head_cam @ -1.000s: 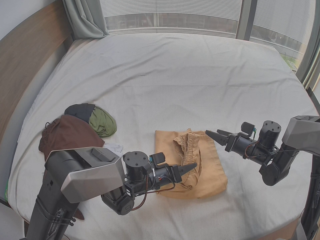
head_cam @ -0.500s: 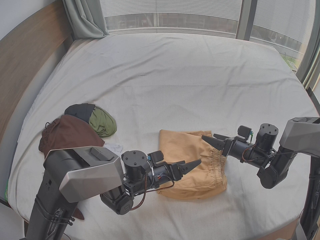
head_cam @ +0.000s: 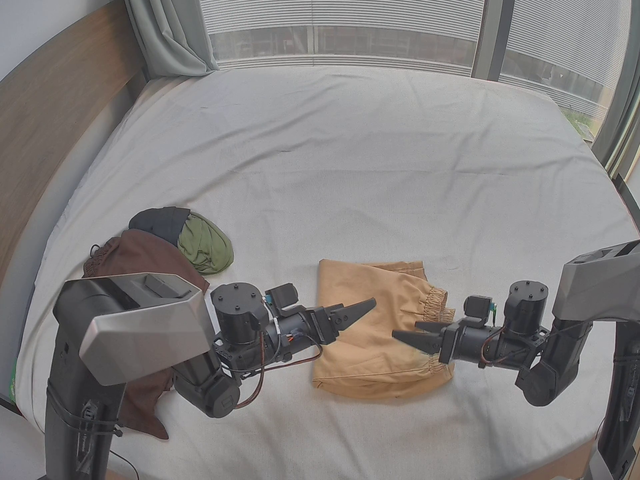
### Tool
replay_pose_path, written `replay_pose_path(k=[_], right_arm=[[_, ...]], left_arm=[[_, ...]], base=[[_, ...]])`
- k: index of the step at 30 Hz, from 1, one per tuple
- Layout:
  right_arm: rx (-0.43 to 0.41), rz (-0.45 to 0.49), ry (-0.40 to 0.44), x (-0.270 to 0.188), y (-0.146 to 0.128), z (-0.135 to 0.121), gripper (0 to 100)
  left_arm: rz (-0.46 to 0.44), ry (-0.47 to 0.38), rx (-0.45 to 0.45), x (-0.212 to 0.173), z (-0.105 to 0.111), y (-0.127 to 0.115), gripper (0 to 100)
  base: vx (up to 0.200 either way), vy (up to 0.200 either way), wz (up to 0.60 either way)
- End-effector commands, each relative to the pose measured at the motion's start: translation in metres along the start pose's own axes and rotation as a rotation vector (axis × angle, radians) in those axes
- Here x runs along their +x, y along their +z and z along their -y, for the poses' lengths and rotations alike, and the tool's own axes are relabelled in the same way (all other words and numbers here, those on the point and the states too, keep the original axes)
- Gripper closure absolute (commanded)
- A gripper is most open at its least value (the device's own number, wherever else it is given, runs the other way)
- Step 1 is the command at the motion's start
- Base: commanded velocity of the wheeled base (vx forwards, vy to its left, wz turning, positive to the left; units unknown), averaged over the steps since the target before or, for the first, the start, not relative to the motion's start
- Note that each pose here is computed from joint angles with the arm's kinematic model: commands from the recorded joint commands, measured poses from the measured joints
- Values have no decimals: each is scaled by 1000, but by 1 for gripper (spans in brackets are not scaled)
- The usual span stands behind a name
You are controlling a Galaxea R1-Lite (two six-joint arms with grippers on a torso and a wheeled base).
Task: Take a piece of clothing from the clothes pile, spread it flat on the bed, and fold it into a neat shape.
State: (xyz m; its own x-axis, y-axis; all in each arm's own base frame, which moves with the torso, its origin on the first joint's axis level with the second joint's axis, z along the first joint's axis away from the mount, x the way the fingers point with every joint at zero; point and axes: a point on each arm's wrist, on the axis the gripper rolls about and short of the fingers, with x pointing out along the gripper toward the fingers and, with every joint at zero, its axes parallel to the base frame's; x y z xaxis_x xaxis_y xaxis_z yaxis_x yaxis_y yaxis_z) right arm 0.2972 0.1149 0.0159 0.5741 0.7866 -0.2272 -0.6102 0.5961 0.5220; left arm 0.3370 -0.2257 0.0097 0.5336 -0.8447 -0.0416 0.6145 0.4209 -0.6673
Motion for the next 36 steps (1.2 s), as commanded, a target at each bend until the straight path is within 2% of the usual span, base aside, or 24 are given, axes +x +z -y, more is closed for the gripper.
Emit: replay_pose_path(k=[1, 6, 10, 14, 18, 21, 24, 27, 28, 30, 32, 36], right_arm=[[16, -85, 21, -8, -18, -7, 0], [14, -124, 10, -11, -28, -5, 0], [-19, -171, -1, -8, -45, 3, 0], [-35, -209, -18, -7, -58, 13, 0], [-35, -204, -19, -7, -57, 14, 0], [-52, -174, -7, -4, -48, 12, 0], [-100, -55, 27, 2, -14, 2, 0], [-92, -28, 35, 4, -6, 0, 0], [-46, 35, 44, 8, 11, -3, 0], [-41, 51, 32, 11, 13, -2, 0], [-55, 123, -49, 16, 23, 8, 0], [-26, 108, -111, 22, 11, 31, 0]], left_arm=[[39, 24, 16, -15, 1, 19, 0], [64, 65, 61, -41, -1, 37, 0], [73, 95, 90, -61, -8, 48, 0], [54, 92, 120, -84, -3, 54, 0], [52, 76, 140, -102, 4, 64, 0], [51, 77, 160, -110, 7, 66, 0], [40, 83, 208, -113, 8, 64, 0], [38, 84, 225, -113, 8, 63, 0], [38, 82, 268, -112, 8, 64, 0], [39, 81, 272, -112, 8, 65, 0], [37, 82, 269, -111, 7, 64, 0], [35, 84, 268, -110, 5, 63, 0]], base=[[0, 0, 0], [0, 0, 0], [0, 0, 0], [0, 0, 0], [0, 0, 0], [0, 0, 0], [0, 0, 0], [0, 0, 0], [0, 0, 0], [0, 0, 0], [0, 0, 0], [0, 0, 0]])
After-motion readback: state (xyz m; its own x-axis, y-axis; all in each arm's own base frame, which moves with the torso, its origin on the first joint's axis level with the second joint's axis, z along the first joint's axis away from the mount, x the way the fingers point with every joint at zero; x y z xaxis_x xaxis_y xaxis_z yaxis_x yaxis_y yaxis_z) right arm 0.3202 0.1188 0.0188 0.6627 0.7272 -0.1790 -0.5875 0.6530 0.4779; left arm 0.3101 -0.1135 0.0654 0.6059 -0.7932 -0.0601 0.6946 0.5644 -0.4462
